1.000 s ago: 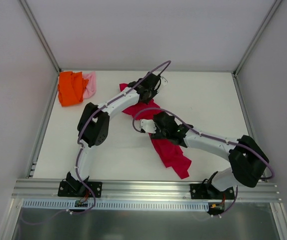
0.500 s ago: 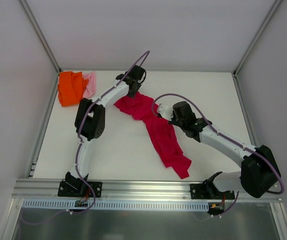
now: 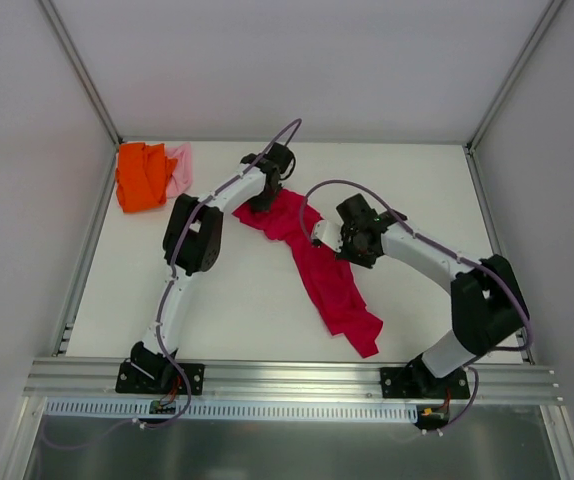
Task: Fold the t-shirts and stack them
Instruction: Rotate the tshirt 90 degrees
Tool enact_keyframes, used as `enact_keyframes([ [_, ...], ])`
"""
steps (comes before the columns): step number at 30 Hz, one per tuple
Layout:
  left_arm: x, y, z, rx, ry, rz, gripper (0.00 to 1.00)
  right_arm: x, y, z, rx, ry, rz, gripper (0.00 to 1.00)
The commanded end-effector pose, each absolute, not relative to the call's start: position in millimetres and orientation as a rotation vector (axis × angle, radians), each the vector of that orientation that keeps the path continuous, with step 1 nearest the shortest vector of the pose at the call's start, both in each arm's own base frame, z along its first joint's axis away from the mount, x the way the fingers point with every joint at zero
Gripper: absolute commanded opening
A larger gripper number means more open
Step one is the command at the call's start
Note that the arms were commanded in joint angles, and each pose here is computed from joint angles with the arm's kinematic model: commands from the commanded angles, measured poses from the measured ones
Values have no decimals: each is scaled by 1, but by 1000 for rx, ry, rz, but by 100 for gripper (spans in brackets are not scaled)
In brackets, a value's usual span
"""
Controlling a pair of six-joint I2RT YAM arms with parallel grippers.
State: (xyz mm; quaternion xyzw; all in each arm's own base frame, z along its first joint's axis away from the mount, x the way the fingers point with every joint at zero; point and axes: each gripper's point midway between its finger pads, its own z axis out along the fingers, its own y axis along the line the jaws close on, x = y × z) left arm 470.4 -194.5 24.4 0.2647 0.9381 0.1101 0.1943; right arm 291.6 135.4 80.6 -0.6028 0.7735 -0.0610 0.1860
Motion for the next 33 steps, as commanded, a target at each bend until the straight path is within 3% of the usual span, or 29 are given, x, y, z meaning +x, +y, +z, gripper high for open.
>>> enact_keyframes([
  [1,471,-192,11,742,2690,283,0,251,133,61,-1862,2331,21,1],
  [10,475,-204,-2,767,2726,208,0,225,132,57,-1995,2362,139,1],
  [23,467,-257,13,821,2691,-132,0,168,163,57,-2266,2285,309,1],
  [33,448,-277,7,939,2682,-145,0,156,189,44,-2407,2187,321,1],
])
